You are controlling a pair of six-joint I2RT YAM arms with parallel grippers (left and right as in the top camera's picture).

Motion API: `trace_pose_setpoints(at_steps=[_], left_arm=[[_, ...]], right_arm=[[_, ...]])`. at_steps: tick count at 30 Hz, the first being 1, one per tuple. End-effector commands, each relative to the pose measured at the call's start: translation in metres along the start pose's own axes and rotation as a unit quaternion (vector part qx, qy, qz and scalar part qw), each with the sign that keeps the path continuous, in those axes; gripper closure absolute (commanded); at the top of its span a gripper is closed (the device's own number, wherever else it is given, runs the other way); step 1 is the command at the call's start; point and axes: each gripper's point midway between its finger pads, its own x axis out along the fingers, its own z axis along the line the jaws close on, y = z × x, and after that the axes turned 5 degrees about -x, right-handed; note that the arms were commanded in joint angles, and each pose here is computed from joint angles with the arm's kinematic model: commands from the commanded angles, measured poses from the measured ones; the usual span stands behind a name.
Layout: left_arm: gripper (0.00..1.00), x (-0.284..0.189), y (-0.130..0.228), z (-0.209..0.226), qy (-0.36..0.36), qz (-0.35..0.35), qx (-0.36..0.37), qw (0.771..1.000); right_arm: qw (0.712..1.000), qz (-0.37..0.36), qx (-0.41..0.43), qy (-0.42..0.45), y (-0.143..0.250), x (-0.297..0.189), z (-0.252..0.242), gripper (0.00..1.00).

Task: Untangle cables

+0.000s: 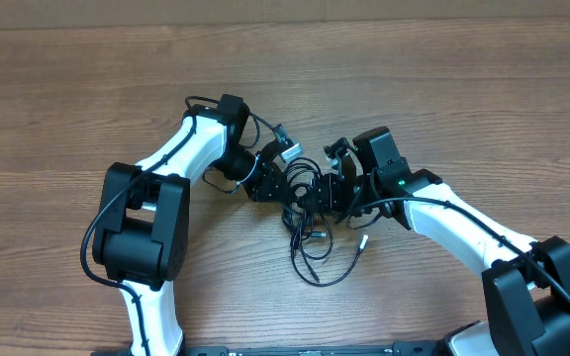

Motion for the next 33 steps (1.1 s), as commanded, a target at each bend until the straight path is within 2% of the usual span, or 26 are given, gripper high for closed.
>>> trace_pose_setpoints(at_steps=[1,14,20,23,33], left_arm=[[0.96,-0.005,-0.017,-0.015,0.027,-0.031,0.029,0.999],[0.96,-0.001,-0.016,-0.016,0.025,-0.024,0.034,0.999],[0.96,-0.001,-0.016,-0.018,0.028,-0.024,0.051,0.998],[0.96,-0.001,-0.016,-0.019,0.030,-0.027,0.068,0.997],[0.96,-0.004,-0.009,-0.022,0.037,-0.020,0.104,0.994]], right_arm=[[0.997,0.003,-0.046,-0.066,-0.004,-0.005,0.032,0.96],[0.996,-0.009,-0.055,-0.074,-0.010,-0.005,0.039,0.96],[0.995,-0.008,-0.035,-0.096,-0.015,-0.023,0.028,0.80],[0.995,-0.005,-0.047,-0.089,-0.012,-0.025,0.022,0.75],[0.992,-0.045,-0.060,-0.101,-0.030,-0.057,0.025,0.73]])
